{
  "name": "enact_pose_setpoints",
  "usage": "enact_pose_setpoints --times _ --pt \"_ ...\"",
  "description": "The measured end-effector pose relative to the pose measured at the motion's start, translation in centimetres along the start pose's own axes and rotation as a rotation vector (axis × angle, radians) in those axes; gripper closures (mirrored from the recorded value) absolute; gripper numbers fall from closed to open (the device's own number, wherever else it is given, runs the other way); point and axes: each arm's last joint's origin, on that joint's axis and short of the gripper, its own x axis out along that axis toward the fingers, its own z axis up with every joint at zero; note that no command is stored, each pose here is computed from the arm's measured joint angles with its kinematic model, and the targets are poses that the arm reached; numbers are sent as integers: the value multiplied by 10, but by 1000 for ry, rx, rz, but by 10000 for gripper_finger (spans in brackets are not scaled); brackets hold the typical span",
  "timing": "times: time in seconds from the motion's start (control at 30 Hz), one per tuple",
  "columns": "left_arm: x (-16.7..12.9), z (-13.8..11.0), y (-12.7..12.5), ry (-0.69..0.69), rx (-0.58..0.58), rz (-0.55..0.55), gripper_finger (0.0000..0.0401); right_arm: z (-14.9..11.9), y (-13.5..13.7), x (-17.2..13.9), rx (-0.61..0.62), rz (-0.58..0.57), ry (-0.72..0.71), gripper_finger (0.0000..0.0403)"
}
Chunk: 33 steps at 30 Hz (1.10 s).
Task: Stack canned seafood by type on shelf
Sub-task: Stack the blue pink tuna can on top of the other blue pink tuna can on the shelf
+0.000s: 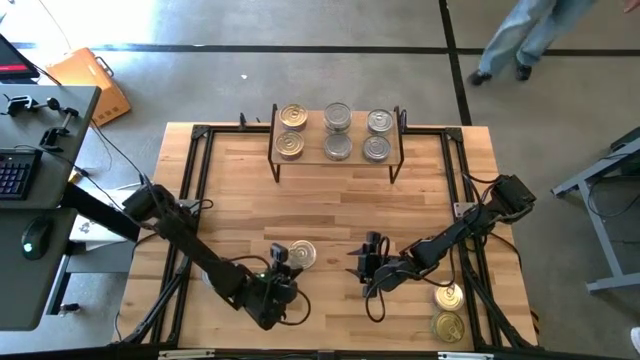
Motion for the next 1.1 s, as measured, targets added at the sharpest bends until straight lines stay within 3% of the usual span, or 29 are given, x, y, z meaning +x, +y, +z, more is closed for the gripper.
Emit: enact_pose_setpoints --times 0.23,0.43,0.8,1.1 --pt "-15 26 22 28 61 98 401 0 0 0 0 0 1 204" --pt "-22 39 59 85 72 170 401 0 0 0 -1 0 1 204" --pt "-34 20 177 163 26 287 401 0 0 0 -14 -9 2 204" --pt "8 -7 285 243 53 295 401 0 -1 0 -19 -33 -4 204"
